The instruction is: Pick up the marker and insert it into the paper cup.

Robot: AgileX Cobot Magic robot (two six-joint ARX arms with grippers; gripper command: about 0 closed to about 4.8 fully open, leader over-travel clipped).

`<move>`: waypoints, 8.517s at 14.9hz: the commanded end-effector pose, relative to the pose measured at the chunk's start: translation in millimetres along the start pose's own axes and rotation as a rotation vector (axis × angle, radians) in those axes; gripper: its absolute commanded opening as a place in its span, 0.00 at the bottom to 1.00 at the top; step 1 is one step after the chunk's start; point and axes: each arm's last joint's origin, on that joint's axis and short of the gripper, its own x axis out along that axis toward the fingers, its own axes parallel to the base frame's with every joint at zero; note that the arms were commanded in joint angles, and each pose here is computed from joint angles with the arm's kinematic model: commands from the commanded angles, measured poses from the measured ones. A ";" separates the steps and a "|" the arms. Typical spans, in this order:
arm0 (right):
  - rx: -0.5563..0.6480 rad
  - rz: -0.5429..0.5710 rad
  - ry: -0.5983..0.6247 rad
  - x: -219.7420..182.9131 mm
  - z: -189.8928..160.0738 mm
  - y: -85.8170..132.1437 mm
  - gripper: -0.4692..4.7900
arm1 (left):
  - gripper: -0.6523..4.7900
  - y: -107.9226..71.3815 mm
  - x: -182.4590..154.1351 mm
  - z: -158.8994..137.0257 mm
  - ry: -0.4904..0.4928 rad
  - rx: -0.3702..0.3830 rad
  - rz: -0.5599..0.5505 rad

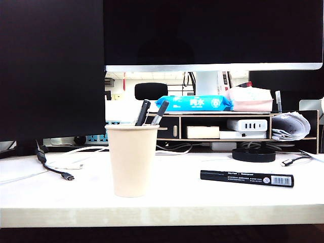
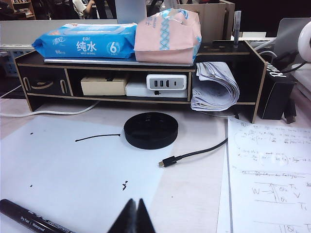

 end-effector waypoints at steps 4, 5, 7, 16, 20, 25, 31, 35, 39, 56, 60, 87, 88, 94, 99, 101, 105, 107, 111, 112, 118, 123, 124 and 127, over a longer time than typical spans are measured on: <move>0.001 0.002 -0.013 0.2 0.5 0.1 0.08 | 0.11 0.0 -0.1 1.6 -0.014 0.000 0.000; 0.001 0.002 -0.013 0.2 0.5 0.1 0.08 | 0.11 0.0 -0.1 1.5 -0.014 -0.012 -0.002; 0.001 0.002 -0.013 0.2 0.5 0.1 0.08 | 0.11 -2.5 -0.2 1.4 -0.007 -0.083 -0.087; 0.001 0.003 -0.013 0.2 0.5 0.1 0.08 | 0.11 -31.6 -10.1 -2.7 0.194 -0.324 -0.811; 0.001 0.003 -0.013 0.2 0.5 0.1 0.08 | 0.11 -56.5 -19.5 -10.6 0.270 -0.283 -0.843; 0.001 0.003 -0.013 0.2 0.5 0.1 0.08 | 0.11 -75.4 -35.7 -16.7 0.263 -0.182 -0.759; 0.002 0.003 -0.011 0.2 0.4 0.1 0.08 | 0.11 -80.0 -32.2 -26.4 0.340 -0.095 -0.656; 0.063 0.034 -0.010 0.2 0.3 1.0 0.08 | 0.11 -81.2 -31.9 -27.1 0.353 -0.090 -0.672; 0.303 0.183 0.001 -0.3 2.2 5.3 0.09 | 0.11 -82.5 -31.4 -22.7 0.314 -0.118 -0.683; -0.277 0.699 0.906 171.2 117.6 75.8 0.08 | 0.11 -82.5 -31.5 -22.9 0.316 -0.121 -0.683; -0.510 0.668 1.120 227.8 89.9 116.3 0.09 | 0.11 -82.5 -31.5 -22.9 0.317 -0.120 -0.683; -0.689 0.706 1.171 246.6 40.0 157.5 0.45 | 0.11 -82.2 -31.4 -23.5 0.319 -0.113 -0.678; -0.689 0.706 1.172 247.0 39.3 157.6 0.45 | 0.11 -82.2 -31.4 -23.5 0.319 -0.113 -0.678; -0.693 0.693 1.213 250.1 26.8 158.1 0.45 | 0.11 -82.2 -31.4 -23.5 0.320 -0.113 -0.678; -0.691 0.689 1.203 252.5 24.4 158.7 0.41 | 0.11 -82.2 -31.4 -23.5 0.320 -0.113 -0.678; -0.695 0.686 1.222 253.2 19.3 158.7 0.41 | 0.11 -82.2 -31.4 -23.5 0.320 -0.113 -0.678; -0.703 0.675 1.237 254.2 15.0 158.4 0.41 | 0.11 -82.2 -31.4 -23.5 0.320 -0.113 -0.678; -0.703 0.675 1.235 254.5 14.8 158.5 0.40 | 0.11 -82.2 -31.4 -23.5 0.320 -0.113 -0.678; -0.705 0.672 1.236 254.5 14.8 158.4 0.27 | 0.11 -82.2 -31.4 -23.5 0.320 -0.113 -0.678; -0.706 0.671 1.236 254.5 14.8 158.4 0.26 | 0.11 -82.2 -31.4 -23.5 0.320 -0.113 -0.678; -0.719 0.655 1.236 254.8 15.0 157.9 0.20 | 0.11 -82.2 -31.4 -23.5 0.320 -0.113 -0.678; -0.714 0.613 1.233 255.8 18.0 155.0 0.19 | 0.11 -82.2 -31.4 -23.5 0.320 -0.112 -0.678; -0.711 0.610 1.232 255.7 18.9 154.7 0.19 | 0.11 -82.2 -31.4 -23.5 0.320 -0.112 -0.678; -0.704 0.601 1.181 252.6 35.7 153.0 0.19 | 0.11 -82.2 -31.4 -23.5 0.320 -0.112 -0.678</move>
